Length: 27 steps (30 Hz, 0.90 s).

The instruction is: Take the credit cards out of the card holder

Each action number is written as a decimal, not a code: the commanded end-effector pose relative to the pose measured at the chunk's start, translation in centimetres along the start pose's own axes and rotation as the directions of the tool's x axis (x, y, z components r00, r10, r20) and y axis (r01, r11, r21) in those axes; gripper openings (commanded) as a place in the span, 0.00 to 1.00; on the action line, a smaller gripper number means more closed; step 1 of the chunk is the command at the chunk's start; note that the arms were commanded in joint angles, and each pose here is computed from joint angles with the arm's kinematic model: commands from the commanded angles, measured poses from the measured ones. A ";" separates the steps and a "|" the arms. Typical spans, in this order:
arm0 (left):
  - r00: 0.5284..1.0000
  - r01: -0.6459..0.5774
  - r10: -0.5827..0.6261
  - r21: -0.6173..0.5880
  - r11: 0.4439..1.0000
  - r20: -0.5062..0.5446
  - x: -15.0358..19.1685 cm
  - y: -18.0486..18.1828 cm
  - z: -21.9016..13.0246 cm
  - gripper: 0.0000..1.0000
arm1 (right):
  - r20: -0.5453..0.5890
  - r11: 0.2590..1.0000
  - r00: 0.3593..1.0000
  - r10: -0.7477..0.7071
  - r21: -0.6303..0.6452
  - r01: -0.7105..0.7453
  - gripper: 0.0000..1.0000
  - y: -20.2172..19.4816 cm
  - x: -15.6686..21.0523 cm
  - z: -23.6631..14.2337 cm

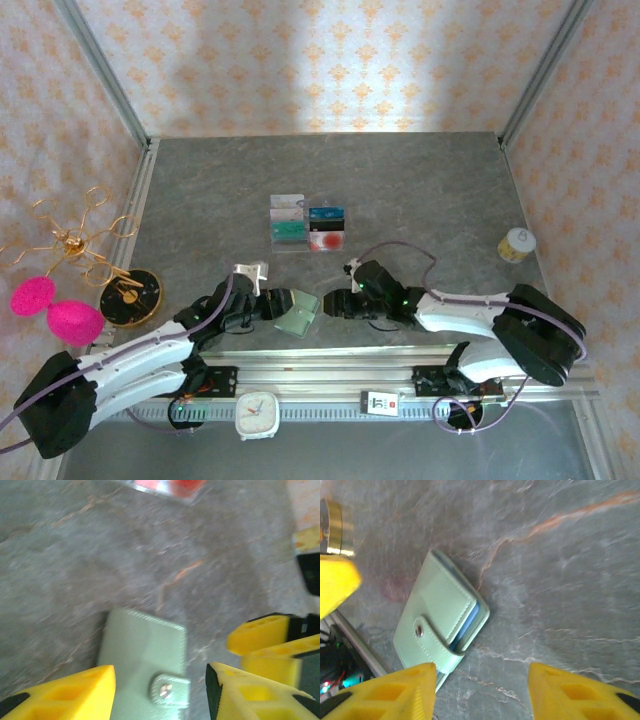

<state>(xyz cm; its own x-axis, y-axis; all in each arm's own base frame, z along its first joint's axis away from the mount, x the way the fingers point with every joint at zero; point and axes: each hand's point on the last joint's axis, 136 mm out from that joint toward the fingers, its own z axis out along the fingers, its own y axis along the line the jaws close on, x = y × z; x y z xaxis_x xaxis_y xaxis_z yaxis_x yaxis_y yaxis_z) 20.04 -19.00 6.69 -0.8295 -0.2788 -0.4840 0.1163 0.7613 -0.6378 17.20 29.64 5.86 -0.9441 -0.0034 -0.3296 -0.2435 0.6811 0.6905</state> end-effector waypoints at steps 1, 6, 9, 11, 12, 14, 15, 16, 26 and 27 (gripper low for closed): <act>1.000 -0.021 0.020 -0.076 0.997 -0.018 0.9 1.9 0.0 0.53 | -0.009 0.994 1.000 0.005 -0.105 -0.005 0.45 2.3 -0.1 0.5; 0.998 -0.038 0.033 -0.104 0.994 -0.050 1.4 2.5 0.5 0.62 | -0.041 0.995 0.999 0.024 -0.096 -0.028 0.45 2.0 0.4 1.7; 0.997 -0.055 0.046 -0.135 0.989 -0.070 1.8 3.3 0.6 0.67 | -0.045 0.995 0.998 0.034 -0.094 -0.038 0.45 1.8 0.5 2.1; 0.995 -0.062 0.052 -0.121 0.991 -0.084 2.0 3.0 0.8 0.67 | -0.049 0.994 0.998 0.036 -0.102 -0.041 0.44 1.9 0.5 2.4; 0.994 -0.060 0.050 -0.105 0.993 -0.093 2.3 2.8 0.9 0.67 | -0.052 0.993 0.998 0.031 -0.111 -0.037 0.43 2.1 0.5 2.5; 0.993 -0.053 0.045 -0.067 0.996 -0.113 2.7 2.2 1.1 0.66 | -0.056 0.992 0.998 0.028 -0.122 -0.035 0.41 2.4 0.4 2.8; 0.992 -0.050 0.044 -0.053 0.997 -0.121 2.8 1.9 1.2 0.64 | -0.058 0.992 0.998 0.025 -0.123 -0.032 0.40 2.4 0.3 3.0; 0.990 -0.051 0.045 -0.044 0.998 -0.133 3.0 1.8 1.3 0.63 | -0.060 0.992 0.998 0.024 -0.121 -0.031 0.39 2.4 0.3 3.2; 0.988 0.091 -0.060 0.213 0.973 -0.146 3.3 -2.5 0.4 0.53 | -0.053 0.993 0.998 0.036 -0.108 -0.042 0.32 1.7 0.2 4.2; 0.988 0.104 -0.074 0.234 0.967 -0.136 3.2 -2.8 0.2 0.53 | -0.053 0.993 0.998 0.036 -0.107 -0.041 0.31 1.7 0.2 4.2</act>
<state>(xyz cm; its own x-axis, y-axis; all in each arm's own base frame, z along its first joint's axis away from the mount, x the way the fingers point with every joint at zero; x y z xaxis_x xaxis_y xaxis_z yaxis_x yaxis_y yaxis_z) 17.16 -20.63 4.05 -0.9095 -0.2109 -0.3582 0.1225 0.6874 -0.7159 16.95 32.95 3.35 -0.9697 -0.0291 -0.2427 -0.2072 0.6243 0.7532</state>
